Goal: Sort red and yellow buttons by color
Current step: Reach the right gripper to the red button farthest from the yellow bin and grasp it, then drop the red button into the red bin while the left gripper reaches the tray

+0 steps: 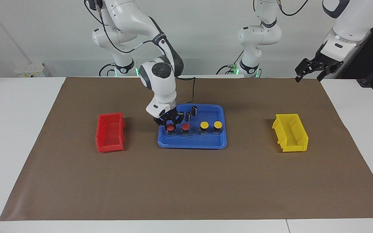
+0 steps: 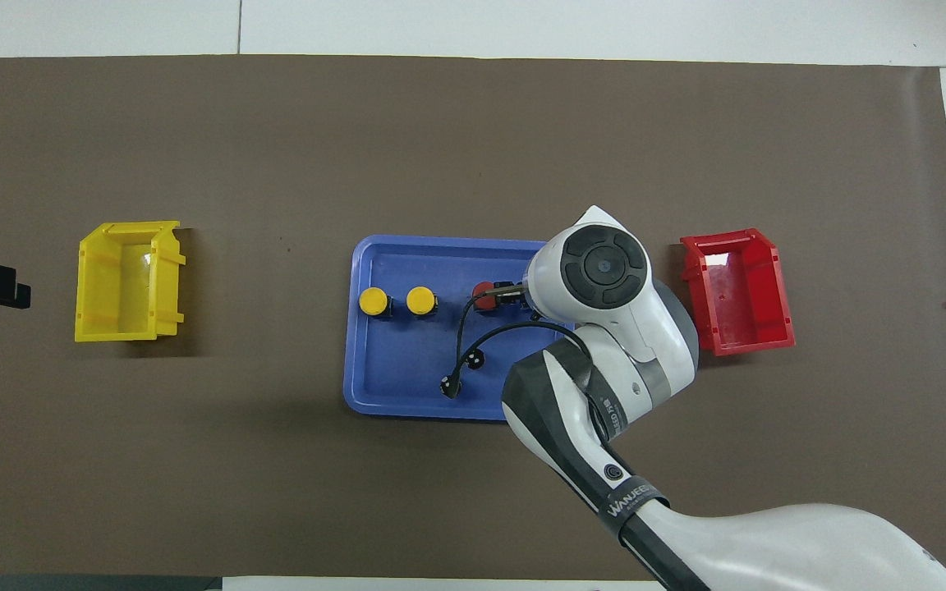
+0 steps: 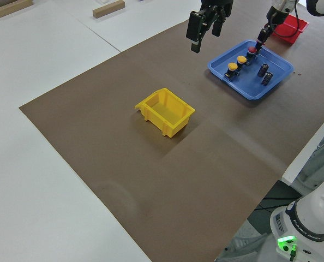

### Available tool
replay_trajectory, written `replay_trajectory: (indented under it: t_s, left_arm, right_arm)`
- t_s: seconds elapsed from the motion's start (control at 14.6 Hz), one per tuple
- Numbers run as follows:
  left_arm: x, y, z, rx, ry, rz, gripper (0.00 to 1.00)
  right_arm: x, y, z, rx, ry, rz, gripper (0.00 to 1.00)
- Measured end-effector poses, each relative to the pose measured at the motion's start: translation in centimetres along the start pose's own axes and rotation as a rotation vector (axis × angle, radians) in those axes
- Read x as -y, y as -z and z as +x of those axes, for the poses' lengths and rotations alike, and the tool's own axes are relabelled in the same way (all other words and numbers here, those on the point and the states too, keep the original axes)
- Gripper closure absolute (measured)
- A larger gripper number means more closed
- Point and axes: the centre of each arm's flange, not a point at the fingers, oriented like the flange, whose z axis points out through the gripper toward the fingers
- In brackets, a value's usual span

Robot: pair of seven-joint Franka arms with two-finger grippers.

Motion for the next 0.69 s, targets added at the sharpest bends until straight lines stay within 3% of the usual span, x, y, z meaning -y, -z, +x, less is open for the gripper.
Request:
replay_trajectory:
  t_s: [0.27,0.55,0.69]
  left_arm:
    - [-3.0,-0.4,0.2,-0.017,-0.017,0.004,0.00]
    - [-15.9,-6.3,0.1,-0.121,0.022,-0.016,0.03]
    - [-20.8,-10.8,-0.1,-0.129,0.049,-0.031,0.05]
  right_arm:
    - [-5.6,5.8,2.5,0.039,0.020,-0.035,0.59]
    - [-18.3,10.5,2.9,0.108,0.052,-0.054,0.59]
    - [-22.4,10.4,2.8,0.120,0.068,-0.051,0.59]
